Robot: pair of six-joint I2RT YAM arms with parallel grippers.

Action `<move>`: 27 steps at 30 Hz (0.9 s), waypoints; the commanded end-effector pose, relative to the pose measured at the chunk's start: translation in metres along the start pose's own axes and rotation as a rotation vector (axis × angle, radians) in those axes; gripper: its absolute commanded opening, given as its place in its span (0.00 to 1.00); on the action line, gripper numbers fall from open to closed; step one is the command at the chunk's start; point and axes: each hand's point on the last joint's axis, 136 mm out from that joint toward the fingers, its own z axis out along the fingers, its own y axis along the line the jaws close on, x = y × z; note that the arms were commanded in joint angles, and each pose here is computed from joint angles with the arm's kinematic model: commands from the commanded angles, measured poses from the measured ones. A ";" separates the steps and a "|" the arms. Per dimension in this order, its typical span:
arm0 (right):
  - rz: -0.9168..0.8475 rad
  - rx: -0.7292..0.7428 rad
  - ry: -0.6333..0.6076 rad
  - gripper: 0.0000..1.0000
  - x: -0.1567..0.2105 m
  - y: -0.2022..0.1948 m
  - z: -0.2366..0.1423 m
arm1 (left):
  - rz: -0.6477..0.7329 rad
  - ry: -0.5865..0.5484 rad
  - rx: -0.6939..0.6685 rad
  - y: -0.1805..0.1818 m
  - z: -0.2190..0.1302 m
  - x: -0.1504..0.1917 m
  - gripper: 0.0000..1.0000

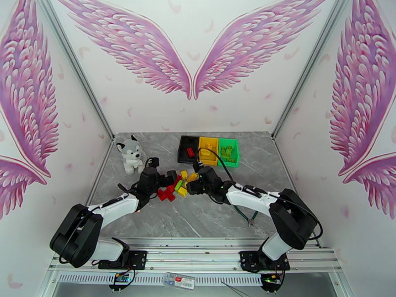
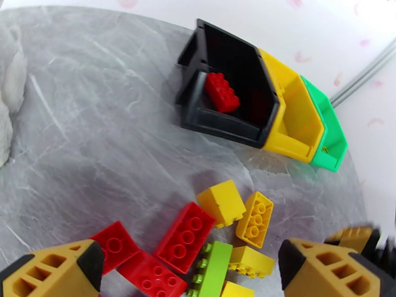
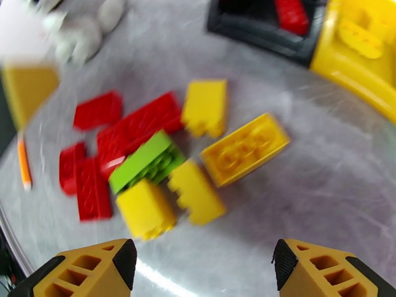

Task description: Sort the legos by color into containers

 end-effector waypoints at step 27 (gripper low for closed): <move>-0.132 0.154 0.083 0.65 0.022 0.011 0.076 | -0.141 0.025 0.070 0.009 0.007 0.006 0.99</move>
